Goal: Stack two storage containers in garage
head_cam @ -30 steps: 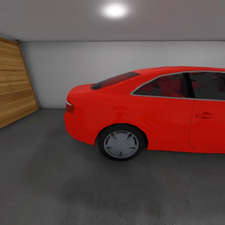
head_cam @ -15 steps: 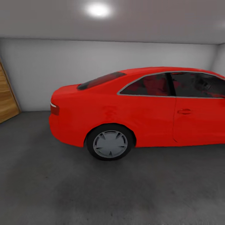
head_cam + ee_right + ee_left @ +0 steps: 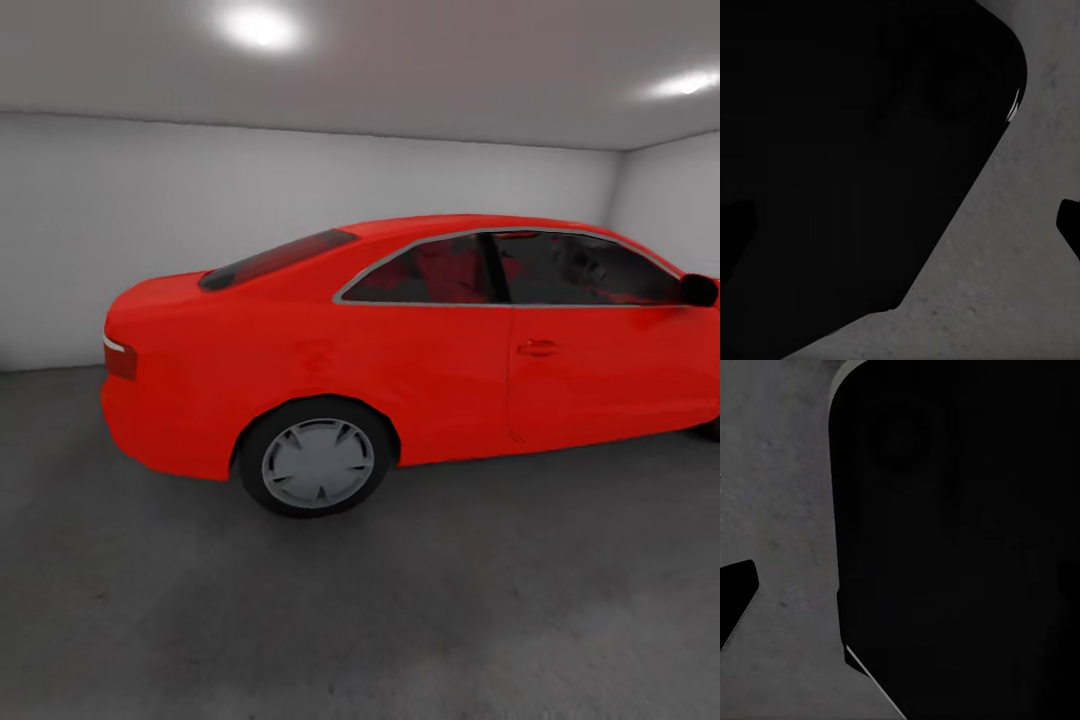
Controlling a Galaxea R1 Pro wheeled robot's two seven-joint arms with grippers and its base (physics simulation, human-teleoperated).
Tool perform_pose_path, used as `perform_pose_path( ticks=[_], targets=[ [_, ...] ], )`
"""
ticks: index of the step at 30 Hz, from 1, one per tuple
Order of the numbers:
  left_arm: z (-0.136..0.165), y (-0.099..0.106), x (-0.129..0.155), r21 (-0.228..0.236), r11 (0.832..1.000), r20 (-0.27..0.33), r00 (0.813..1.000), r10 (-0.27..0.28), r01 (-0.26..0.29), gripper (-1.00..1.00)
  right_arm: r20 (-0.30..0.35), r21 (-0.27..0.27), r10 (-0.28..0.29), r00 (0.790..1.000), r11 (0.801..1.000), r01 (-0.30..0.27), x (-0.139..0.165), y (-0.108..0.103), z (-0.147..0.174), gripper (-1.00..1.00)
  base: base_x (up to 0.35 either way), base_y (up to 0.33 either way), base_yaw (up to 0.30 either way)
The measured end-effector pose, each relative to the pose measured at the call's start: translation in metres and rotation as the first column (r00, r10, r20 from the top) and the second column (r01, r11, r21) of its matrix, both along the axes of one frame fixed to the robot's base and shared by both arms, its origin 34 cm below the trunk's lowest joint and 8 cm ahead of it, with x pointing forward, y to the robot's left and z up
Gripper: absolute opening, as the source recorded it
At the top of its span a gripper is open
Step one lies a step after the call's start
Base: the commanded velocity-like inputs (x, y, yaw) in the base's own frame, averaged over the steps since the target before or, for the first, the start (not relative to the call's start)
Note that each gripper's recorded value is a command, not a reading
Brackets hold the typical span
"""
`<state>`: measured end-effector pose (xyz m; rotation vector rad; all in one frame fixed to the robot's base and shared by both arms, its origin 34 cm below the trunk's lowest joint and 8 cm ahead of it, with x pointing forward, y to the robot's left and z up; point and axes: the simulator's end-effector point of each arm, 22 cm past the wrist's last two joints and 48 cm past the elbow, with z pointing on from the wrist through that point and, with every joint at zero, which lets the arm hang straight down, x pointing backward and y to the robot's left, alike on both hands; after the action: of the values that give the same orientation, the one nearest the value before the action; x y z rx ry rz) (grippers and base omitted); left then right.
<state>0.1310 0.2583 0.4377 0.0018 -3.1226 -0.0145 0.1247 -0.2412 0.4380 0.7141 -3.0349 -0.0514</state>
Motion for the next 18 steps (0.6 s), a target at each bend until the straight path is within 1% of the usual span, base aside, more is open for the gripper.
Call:
perform_pose_path(
  ticks=[4,5,7,18],
  targets=[
    [0.0,0.0,0.0,0.0,1.0,0.0,1.0,0.0,0.0,1.0,0.012,0.004,0.001,1.0,1.0,-0.001,0.003,0.0,0.0,1.0,0.0,0.0,-0.249],
    [0.0,0.0,0.0,0.0,1.0,0.0,1.0,0.0,0.0,1.0,0.029,0.011,0.001,1.0,1.0,-0.001,0.007,0.001,0.0,1.0,0.0,0.0,-0.183],
    [0.0,0.0,0.0,0.0,1.0,0.0,1.0,0.0,0.0,1.0,0.038,0.015,0.0,0.999,1.0,0.0,0.008,0.003,0.0,1.0,0.0,0.0,-0.12],
    [0.0,0.0,0.0,0.0,1.0,0.0,1.0,0.0,0.0,1.0,0.056,0.017,0.007,0.998,1.0,-0.007,0.012,0.004,0.0,1.0,0.0,0.0,-0.018]
  ],
)
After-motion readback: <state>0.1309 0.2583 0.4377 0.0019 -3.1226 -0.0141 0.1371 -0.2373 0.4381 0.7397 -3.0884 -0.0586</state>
